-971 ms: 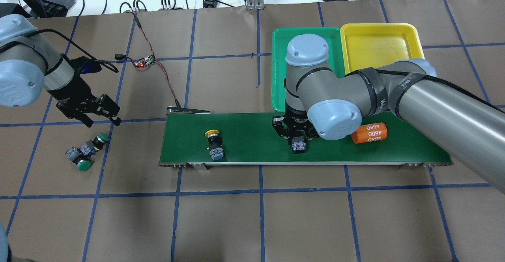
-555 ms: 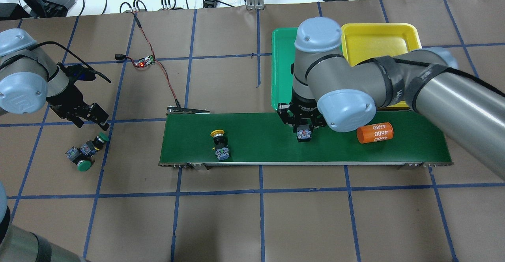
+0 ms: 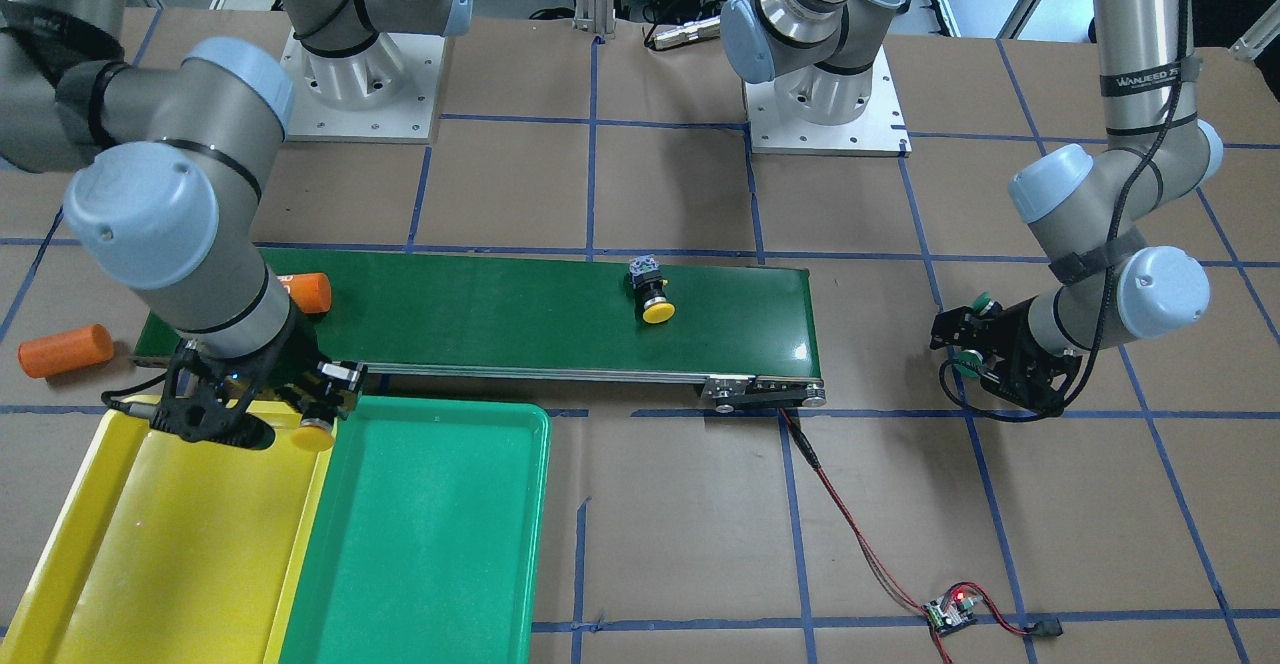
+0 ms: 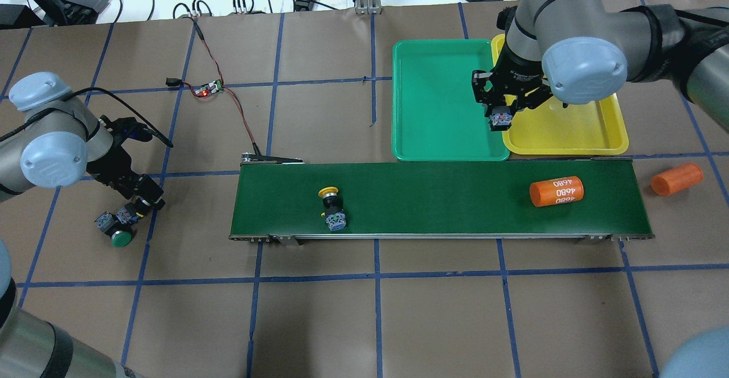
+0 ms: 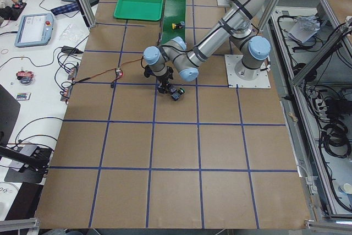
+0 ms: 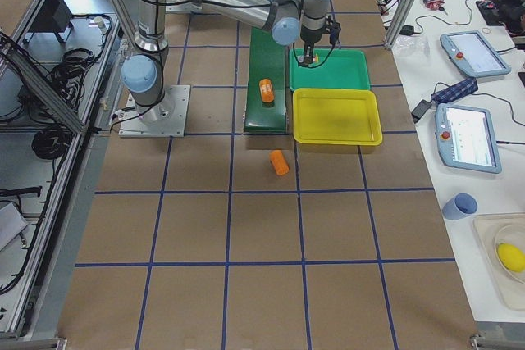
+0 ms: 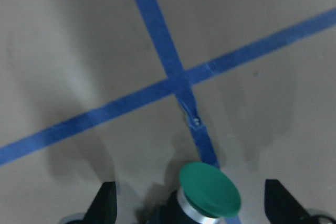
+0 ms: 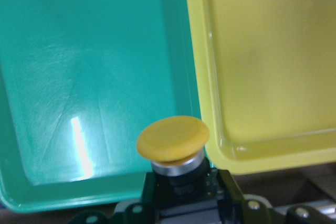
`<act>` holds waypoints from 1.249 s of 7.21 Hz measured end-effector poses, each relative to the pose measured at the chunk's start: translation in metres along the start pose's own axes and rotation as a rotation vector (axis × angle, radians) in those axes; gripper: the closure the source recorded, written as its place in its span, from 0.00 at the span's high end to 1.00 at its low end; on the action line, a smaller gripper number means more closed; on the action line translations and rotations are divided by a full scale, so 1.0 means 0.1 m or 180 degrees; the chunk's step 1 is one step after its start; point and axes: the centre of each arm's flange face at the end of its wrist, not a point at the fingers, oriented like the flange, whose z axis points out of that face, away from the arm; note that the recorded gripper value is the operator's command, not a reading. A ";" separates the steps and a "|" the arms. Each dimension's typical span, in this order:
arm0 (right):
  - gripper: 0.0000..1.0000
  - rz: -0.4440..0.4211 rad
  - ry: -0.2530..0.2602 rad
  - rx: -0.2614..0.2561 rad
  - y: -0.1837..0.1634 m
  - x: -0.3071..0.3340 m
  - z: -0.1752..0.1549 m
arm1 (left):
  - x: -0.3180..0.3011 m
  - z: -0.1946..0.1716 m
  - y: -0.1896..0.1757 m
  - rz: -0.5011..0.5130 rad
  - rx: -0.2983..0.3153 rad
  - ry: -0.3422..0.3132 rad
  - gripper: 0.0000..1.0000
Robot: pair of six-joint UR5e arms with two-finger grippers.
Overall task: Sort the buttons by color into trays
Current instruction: 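Grasp the green button with left gripper while right drops yellow button in tray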
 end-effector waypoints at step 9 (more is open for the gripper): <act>1.00 -0.0245 0.0180 0.0144 -0.62 0.96 0.87 | 0.16 -0.08 0.22 0.0282 -0.0056 -0.0352 0.00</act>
